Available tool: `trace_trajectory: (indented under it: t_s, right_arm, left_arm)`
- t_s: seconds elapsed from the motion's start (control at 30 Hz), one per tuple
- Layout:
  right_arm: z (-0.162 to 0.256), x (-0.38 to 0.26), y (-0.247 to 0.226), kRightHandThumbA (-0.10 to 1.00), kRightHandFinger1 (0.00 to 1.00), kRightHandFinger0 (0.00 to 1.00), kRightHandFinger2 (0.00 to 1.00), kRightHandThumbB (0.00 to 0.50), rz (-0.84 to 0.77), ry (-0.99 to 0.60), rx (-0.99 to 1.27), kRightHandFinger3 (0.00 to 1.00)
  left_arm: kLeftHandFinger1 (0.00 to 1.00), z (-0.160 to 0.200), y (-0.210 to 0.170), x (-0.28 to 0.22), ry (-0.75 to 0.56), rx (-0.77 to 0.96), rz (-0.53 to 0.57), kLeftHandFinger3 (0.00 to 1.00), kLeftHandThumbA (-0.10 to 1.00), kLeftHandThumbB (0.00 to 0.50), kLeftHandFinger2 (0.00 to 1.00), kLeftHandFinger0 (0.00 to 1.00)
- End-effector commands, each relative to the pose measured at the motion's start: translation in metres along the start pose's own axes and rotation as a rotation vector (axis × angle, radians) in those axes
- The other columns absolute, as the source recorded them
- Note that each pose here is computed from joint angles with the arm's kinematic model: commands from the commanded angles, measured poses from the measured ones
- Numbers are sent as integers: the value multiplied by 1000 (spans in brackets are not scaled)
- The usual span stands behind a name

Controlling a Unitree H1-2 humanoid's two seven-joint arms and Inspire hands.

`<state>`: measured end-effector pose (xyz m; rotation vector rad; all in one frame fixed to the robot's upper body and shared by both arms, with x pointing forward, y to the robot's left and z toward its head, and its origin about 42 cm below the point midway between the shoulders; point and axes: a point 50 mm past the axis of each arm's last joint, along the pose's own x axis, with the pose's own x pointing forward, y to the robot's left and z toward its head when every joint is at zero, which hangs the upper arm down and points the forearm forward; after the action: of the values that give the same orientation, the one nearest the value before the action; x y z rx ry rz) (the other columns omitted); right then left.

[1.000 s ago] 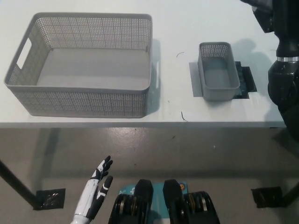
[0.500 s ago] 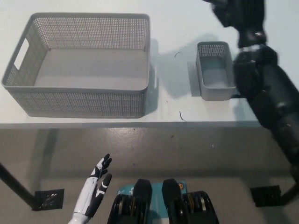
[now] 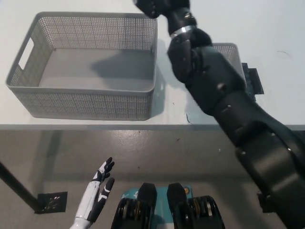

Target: Usethe right hand to pick up a oven gloves on top of a leveled container and place it into another larger container on the left side

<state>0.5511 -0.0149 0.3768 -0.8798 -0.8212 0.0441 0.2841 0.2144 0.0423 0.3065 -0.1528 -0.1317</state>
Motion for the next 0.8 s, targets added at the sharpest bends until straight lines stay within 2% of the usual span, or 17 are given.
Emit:
trace_trajectory:
  t_s: [0.0, 0.03, 0.13, 0.2, 0.23, 0.27, 0.3, 0.33, 0.37, 0.4, 0.43, 0.57, 0.7, 0.77]
  right_arm:
    - [29, 34, -18, -100, 355, 0, 799, 195, -27, -44, 40, 754]
    - [31, 34, -15, -100, 330, 0, 777, 196, -17, -44, 36, 710]
    - [34, 31, -6, -100, 311, 0, 770, 182, 20, -48, 5, 737]
    - [34, 31, -2, -100, 337, 0, 781, 163, 60, -25, -10, 764]
    - [34, 31, 1, -100, 378, 9, 836, 197, 90, 12, -8, 904]
    - [34, 31, 1, -100, 313, 1, 714, 192, 98, 27, -6, 683]
    - [34, 32, 2, -100, 303, 9, 683, 224, 125, 58, -1, 737]
    - [33, 36, 3, 332, 1000, 781, 1000, 304, 229, 111, 21, 1000]
    - [31, 38, 3, 503, 1000, 1000, 1000, 355, 311, 140, 32, 1000]
    - [31, 39, 1, 645, 1000, 1000, 1000, 433, 351, 148, 43, 1000]
    - [30, 39, 0, 675, 1000, 1000, 1000, 476, 349, 144, 57, 1000]
    - [31, 44, -12, 793, 1000, 1000, 1000, 494, 348, 89, 96, 1000]
    - [39, 48, -16, 822, 1000, 1000, 1000, 499, 311, 53, 26, 1000]
    - [42, 50, -18, 843, 1000, 1000, 1000, 485, 309, 45, 16, 1000]
  left_arm:
    - [1000, 11, 4, 5, -74, 1, -7, 1000, 1000, 122, 1000, 1000]
    - [1000, 11, 3, 5, -74, 1, -5, 1000, 1000, 122, 1000, 1000]
    - [1000, 11, 3, 5, -77, 2, -8, 1000, 1000, 124, 1000, 1000]
    - [1000, 13, 3, 7, -83, 2, -9, 1000, 1000, 124, 1000, 1000]
    - [1000, 13, 3, 7, -81, -11, -7, 1000, 1000, 121, 1000, 1000]
    - [1000, 13, 4, 7, -82, -15, -7, 1000, 1000, 121, 1000, 1000]
    - [1000, 13, 4, 7, -82, -13, -8, 1000, 1000, 123, 1000, 1000]
    - [1000, 13, 4, 7, -83, -10, -9, 1000, 1000, 126, 1000, 1000]
    - [1000, 13, 4, 7, -84, -4, -10, 1000, 1000, 120, 1000, 1000]
    - [1000, 13, 4, 7, -85, 1, -10, 1000, 1000, 119, 1000, 1000]
    - [1000, 13, 4, 7, -85, 0, -11, 1000, 1000, 118, 1000, 1000]
    - [1000, 14, 5, 10, -90, 10, -16, 1000, 1000, 127, 1000, 1000]
    - [1000, 14, 5, 10, -91, 12, -21, 1000, 1000, 120, 1000, 1000]
    - [1000, 14, 5, 11, -92, 13, -23, 1000, 1000, 117, 1000, 1000]
